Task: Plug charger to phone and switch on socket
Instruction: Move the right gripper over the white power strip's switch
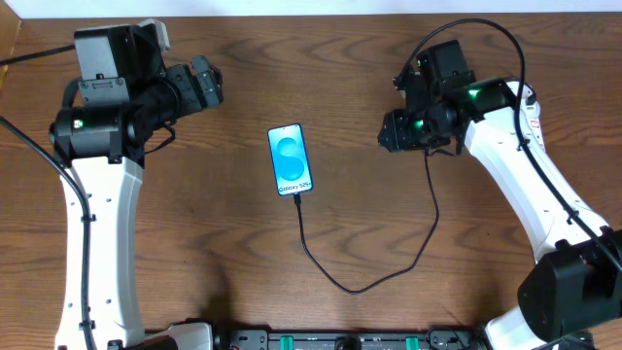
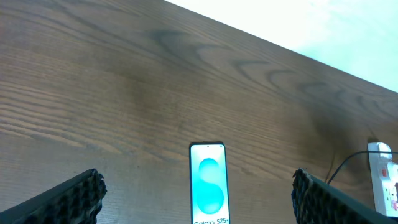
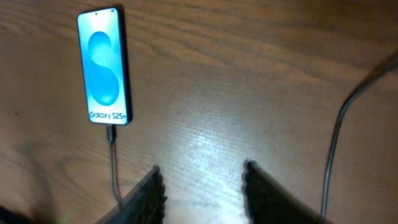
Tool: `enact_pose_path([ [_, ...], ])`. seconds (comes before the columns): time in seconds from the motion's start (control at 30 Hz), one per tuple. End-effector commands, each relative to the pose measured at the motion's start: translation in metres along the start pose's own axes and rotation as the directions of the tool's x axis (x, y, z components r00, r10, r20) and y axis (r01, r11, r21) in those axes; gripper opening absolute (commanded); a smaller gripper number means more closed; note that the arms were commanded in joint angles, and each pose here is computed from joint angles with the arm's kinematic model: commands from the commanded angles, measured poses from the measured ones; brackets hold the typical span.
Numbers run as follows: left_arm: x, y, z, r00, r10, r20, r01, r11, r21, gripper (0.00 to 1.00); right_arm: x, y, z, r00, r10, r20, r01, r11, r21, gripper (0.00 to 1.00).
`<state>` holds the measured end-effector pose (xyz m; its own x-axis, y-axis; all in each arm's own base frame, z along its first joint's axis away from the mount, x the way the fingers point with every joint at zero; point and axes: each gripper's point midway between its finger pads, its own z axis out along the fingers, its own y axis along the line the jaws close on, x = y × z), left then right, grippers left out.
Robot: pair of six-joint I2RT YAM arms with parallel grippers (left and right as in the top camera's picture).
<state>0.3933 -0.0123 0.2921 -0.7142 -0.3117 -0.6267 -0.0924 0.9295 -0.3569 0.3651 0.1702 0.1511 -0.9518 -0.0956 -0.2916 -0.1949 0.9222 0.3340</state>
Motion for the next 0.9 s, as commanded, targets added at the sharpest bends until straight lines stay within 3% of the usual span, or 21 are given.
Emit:
enact_pose_path([
  [0.0,-0.001,0.002,-0.003,1.0,-0.002,0.009,0.003,1.0,-0.008,0.97,-0.009,-0.002,-0.01,0.999,0.019,0.039,-0.02,1.0,0.002,0.03],
  [0.17,-0.001,0.002,-0.003,1.0,-0.002,0.009,0.003,1.0,-0.008,0.97,-0.021,-0.016,-0.024,0.994,0.082,0.066,-0.078,0.995,-0.059,0.01],
  [0.4,-0.001,0.002,-0.003,1.0,-0.002,0.009,0.003,1.0,-0.008,0.97,-0.049,-0.083,-0.067,0.956,0.233,0.177,-0.231,0.972,-0.033,0.01],
  [0.7,-0.001,0.002,-0.003,1.0,-0.002,0.009,0.003,1.0,-0.008,0.97,-0.043,-0.208,-0.145,0.821,0.461,0.337,-0.513,0.854,0.083,0.01],
  [0.87,-0.001,0.002,-0.003,1.0,-0.002,0.009,0.003,1.0,-0.008,0.97,-0.035,-0.259,-0.15,0.763,0.528,0.372,-0.597,0.797,0.091,0.01],
])
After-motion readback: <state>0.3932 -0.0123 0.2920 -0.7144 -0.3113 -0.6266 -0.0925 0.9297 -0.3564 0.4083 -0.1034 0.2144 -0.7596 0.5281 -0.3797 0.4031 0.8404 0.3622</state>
